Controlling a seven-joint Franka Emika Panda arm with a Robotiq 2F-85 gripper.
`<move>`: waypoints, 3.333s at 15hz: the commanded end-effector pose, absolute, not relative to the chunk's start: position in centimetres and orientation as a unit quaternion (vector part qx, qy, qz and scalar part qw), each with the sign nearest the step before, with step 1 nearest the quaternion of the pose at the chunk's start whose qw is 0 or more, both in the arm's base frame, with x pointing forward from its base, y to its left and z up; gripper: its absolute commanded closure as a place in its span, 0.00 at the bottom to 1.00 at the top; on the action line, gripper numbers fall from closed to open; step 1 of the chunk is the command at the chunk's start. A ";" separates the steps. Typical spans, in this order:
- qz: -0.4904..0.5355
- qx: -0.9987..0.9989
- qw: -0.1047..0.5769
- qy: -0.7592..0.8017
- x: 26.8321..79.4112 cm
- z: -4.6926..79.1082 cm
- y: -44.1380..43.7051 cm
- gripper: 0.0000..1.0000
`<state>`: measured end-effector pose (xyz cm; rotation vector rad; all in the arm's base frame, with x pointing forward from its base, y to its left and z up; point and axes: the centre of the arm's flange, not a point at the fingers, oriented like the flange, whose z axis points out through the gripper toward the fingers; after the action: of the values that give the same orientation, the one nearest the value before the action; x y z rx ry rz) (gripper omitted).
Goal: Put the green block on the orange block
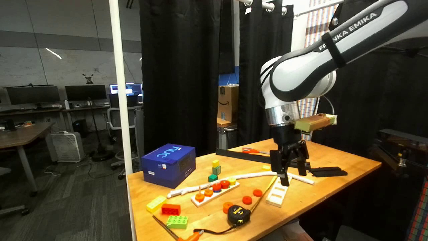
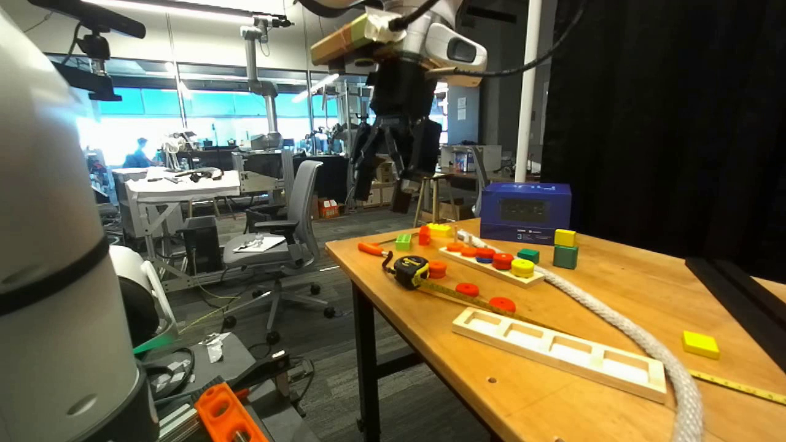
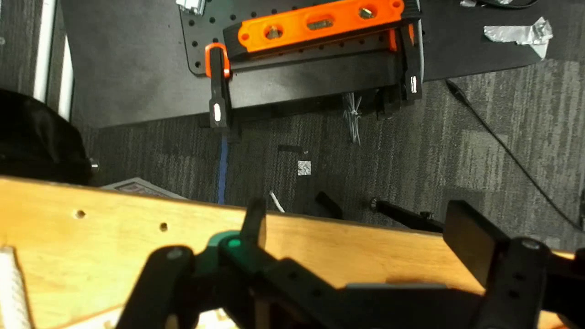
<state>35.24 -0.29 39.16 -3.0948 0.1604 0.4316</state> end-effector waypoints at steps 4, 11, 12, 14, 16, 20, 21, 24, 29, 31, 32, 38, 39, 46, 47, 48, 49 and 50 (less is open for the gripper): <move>0.103 -0.989 -0.008 -0.110 40.6 35.4 6.5 0.00; 0.088 -0.966 -0.002 -0.241 44.6 33.9 12.1 0.00; 0.081 -0.962 -0.001 -0.261 45.1 34.0 13.0 0.00; 0.067 -0.953 -0.003 -0.294 46.2 34.0 14.9 0.00; 0.051 -0.946 -0.004 -0.320 47.3 33.9 16.5 0.00; 0.021 -0.931 0.002 -0.363 50.3 33.4 18.6 0.00; 0.016 -0.929 0.004 -0.370 51.2 33.3 18.9 0.00; 0.009 -0.923 0.015 -0.384 53.5 32.7 19.3 0.00; 0.005 -0.909 0.026 -0.416 55.9 31.3 20.4 0.00; 0.004 -0.905 0.032 -0.425 56.4 30.6 20.6 0.00; 0.004 -0.903 0.041 -0.427 56.7 30.4 20.8 0.00; 0.006 -0.898 0.074 -0.433 57.3 28.6 22.0 0.00; 0.007 -0.899 0.077 -0.431 57.5 28.3 22.1 0.00; 0.019 -0.902 0.088 -0.423 58.9 26.0 21.2 0.00; 0.020 -0.902 0.089 -0.422 59.0 25.8 21.0 0.00; 0.020 -0.903 0.089 -0.420 59.2 25.5 20.9 0.00; 0.021 -0.903 0.089 -0.419 59.3 25.4 20.7 0.00; 0.022 -0.904 0.090 -0.418 59.4 25.2 20.6 0.00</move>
<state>58.11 20.53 25.27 -2.7112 -1.2450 0.0931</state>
